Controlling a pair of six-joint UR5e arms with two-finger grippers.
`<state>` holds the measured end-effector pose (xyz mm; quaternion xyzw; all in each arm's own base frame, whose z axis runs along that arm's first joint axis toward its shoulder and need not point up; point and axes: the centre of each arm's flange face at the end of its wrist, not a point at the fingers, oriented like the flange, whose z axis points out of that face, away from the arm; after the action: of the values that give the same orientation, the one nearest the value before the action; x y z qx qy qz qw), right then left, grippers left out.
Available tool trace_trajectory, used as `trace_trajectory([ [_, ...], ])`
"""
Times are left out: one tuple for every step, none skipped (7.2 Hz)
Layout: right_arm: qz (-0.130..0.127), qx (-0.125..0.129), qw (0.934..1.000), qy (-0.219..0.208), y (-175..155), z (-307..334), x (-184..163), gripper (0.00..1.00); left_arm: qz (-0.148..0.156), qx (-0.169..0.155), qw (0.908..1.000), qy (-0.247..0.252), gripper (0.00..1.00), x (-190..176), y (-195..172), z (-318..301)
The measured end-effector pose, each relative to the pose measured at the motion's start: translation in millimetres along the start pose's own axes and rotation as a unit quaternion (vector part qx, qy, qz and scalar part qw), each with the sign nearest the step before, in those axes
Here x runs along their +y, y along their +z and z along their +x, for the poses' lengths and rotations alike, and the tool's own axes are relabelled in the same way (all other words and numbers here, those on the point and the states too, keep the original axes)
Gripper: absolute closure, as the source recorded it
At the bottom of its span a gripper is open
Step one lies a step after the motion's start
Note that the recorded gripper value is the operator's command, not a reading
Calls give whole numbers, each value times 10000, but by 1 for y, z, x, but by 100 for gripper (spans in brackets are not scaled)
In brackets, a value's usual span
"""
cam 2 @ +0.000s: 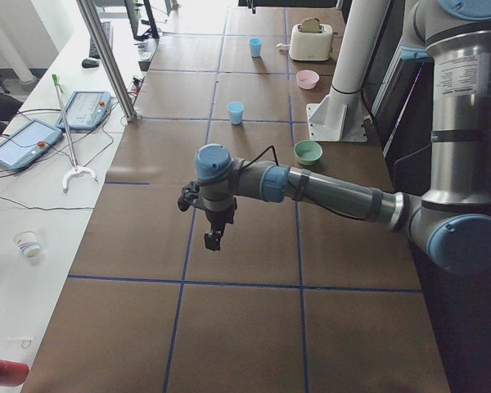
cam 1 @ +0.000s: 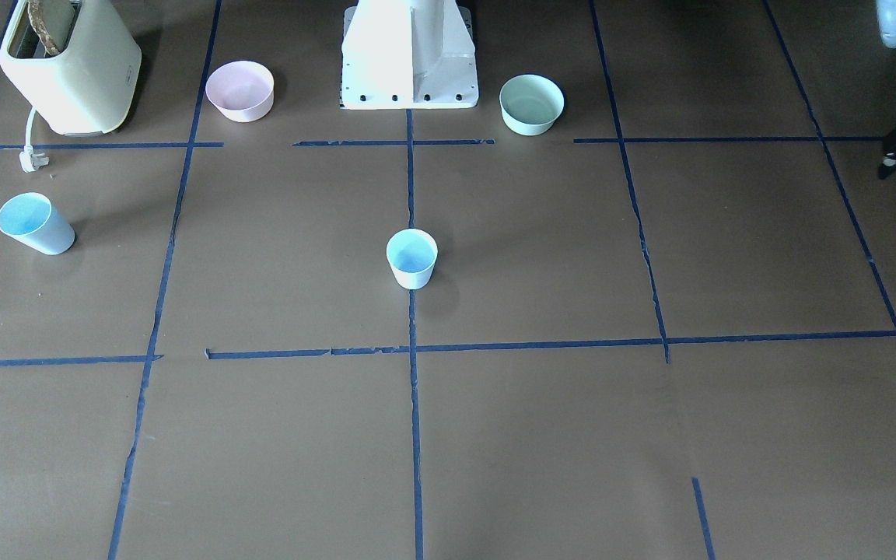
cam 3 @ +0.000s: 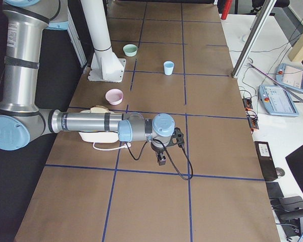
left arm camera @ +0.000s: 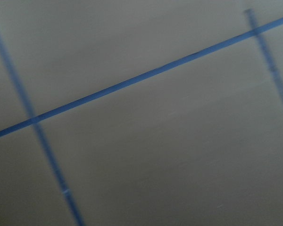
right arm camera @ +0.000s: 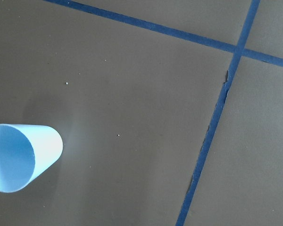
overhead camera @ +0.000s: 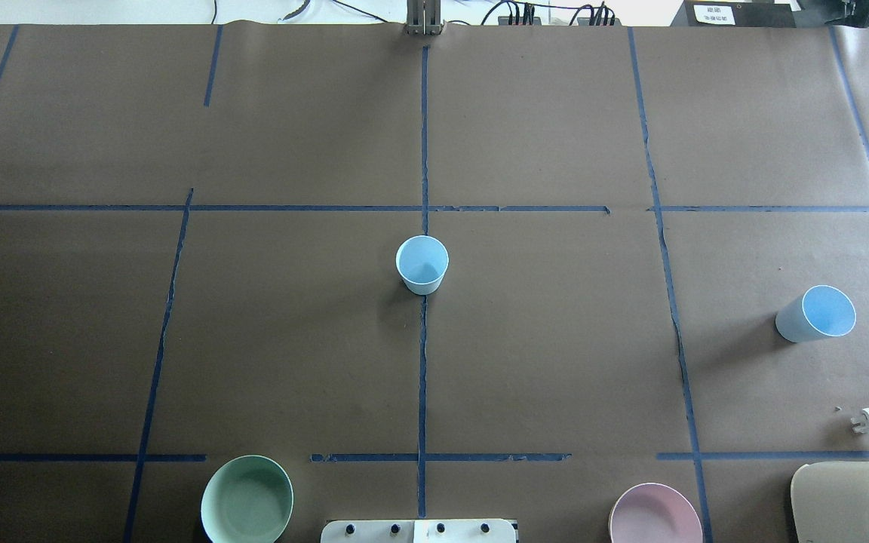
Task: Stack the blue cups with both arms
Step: 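Move the right gripper to the other light-blue cup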
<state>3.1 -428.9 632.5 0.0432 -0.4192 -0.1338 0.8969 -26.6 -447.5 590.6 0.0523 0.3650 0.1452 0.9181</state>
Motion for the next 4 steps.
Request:
trace_trajectory([
  [121, 9, 9998, 185, 1, -9, -6, 0, -39, 197, 9995, -254, 0, 45, 12, -38],
  [266, 28, 9990, 354, 4, -19, -12, 0, 23, 469, 9979, -445, 0, 75, 18, -51],
  [420, 72, 9978, 515, 10, -33, -18, 0, 91, 653, 9962, -576, 0, 86, 19, -54],
  [585, 95, 9960, 663, 22, -48, -20, 0, 131, 732, 9951, -656, 0, 87, 18, -54],
])
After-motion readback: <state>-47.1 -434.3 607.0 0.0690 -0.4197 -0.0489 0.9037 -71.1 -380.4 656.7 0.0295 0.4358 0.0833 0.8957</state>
